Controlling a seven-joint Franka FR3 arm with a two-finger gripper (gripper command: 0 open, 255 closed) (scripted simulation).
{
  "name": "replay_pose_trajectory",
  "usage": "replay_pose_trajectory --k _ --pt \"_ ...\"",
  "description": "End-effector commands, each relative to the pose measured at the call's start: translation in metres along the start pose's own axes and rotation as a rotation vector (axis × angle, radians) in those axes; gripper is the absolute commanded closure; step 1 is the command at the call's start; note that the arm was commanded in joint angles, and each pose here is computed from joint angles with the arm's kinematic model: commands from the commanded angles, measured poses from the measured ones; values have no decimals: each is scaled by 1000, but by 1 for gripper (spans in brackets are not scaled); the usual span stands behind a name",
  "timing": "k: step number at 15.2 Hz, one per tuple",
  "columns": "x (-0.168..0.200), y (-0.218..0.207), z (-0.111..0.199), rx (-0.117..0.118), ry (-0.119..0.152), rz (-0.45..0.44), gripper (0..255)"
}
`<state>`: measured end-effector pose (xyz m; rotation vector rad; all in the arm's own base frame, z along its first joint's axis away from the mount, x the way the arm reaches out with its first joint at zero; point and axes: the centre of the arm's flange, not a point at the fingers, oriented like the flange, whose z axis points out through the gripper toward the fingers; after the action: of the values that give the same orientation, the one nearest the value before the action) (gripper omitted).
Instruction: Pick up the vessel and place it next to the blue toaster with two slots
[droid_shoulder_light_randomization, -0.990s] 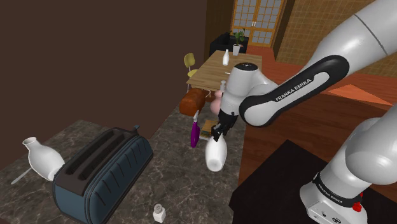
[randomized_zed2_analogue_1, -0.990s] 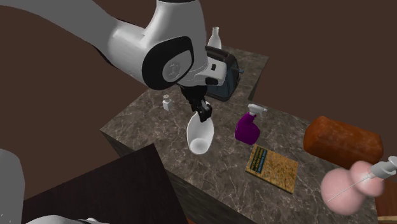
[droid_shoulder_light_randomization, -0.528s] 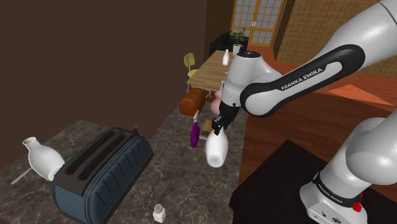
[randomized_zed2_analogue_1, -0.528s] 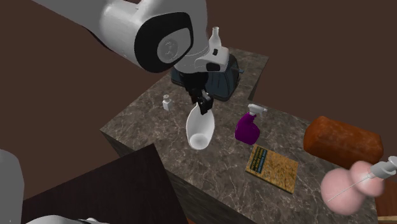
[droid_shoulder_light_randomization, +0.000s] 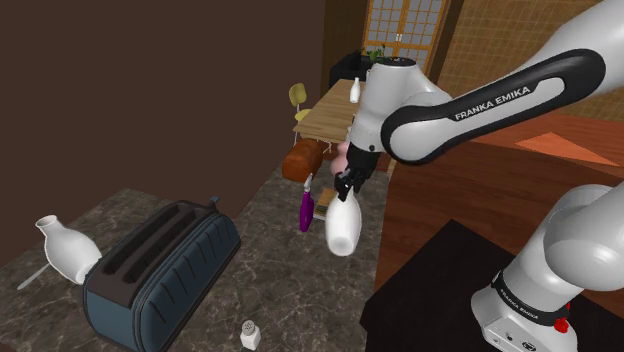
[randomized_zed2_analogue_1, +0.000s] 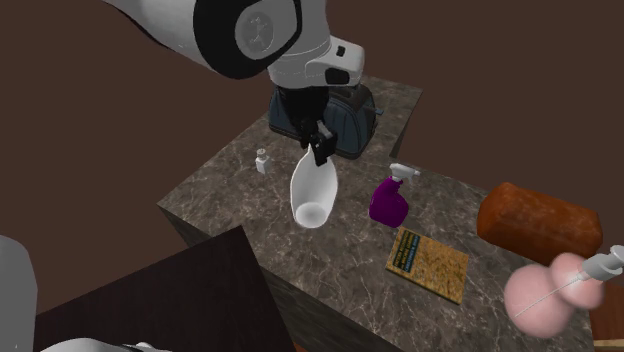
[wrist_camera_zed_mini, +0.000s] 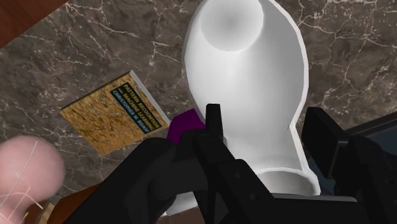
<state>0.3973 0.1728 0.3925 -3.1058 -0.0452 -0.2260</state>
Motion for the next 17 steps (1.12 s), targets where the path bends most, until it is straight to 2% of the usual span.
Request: replay_pose_trajectory --k 1,17 --pt "2 -1 -11 0 0 0 255" --pt "14 -3 -95 0 0 0 255"
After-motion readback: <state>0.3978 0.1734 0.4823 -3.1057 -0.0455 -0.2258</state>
